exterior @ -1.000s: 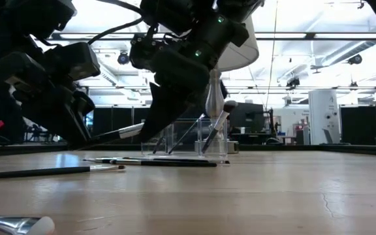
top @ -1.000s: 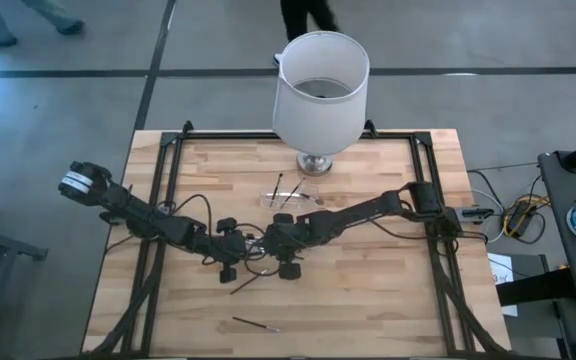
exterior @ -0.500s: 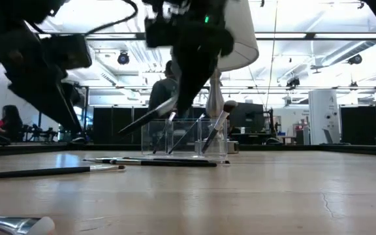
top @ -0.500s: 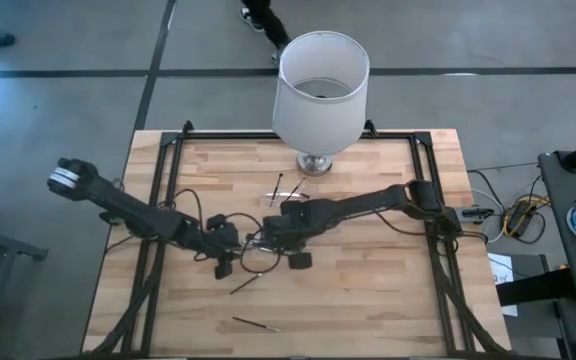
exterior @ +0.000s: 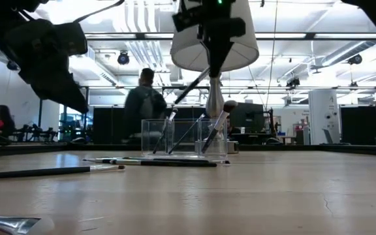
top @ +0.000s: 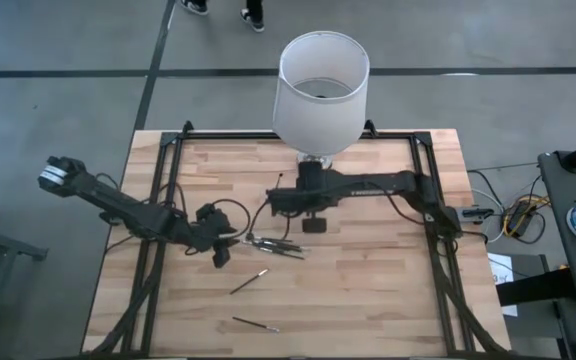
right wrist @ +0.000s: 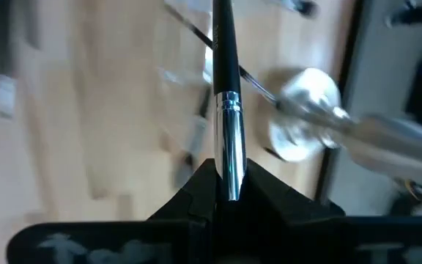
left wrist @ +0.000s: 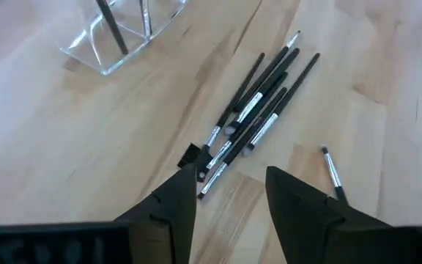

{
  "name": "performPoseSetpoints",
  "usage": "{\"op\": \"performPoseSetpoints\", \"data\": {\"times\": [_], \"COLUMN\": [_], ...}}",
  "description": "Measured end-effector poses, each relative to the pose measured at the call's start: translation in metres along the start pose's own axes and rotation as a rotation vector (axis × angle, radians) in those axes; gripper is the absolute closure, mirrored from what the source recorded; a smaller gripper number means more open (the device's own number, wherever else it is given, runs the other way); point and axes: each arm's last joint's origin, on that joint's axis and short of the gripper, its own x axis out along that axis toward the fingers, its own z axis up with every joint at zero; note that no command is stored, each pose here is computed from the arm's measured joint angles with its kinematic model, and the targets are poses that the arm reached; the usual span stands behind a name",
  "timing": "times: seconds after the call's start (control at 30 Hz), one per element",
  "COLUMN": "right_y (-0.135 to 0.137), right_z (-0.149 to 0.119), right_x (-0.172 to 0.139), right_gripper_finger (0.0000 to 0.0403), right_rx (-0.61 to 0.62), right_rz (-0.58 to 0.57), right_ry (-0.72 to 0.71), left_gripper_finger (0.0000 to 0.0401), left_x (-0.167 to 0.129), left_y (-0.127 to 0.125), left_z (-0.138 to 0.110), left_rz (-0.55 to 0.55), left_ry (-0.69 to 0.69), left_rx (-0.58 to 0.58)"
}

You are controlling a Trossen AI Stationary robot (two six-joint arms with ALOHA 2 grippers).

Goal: Put items in baskets/containers
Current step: Put the blush brush into the transparent organizer

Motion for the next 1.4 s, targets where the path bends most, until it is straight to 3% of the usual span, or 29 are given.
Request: {"op": "performPoseSetpoints", "data": {"times": [0.23,0.53,1.4], "right_y": [-0.019,-0.018,-0.017], "right_z": [-0.007,-0.009,0.009], "right_x": [0.023,0.042,0.046], "right_gripper_finger": [0.0362,0.0361,0.0323], "right_rx": [0.031,-0.081,-0.026], "right_rz": [-0.041,-0.024,0.009], "right_ry": [0.106,0.157,-0.013], "left_gripper_finger": [0.0245,0.0245,0.0245], "left_x": [0.004,0.007,0.008], "left_y": [0.000,0.000,0.000], "left_z": [-0.002,-0.004,-0.004], "left_rz": [0.017,0.040,0.052], "left_ry": [0.020,0.028,0.018], "left_rx": [-0.005,0.003,-0.063]}}
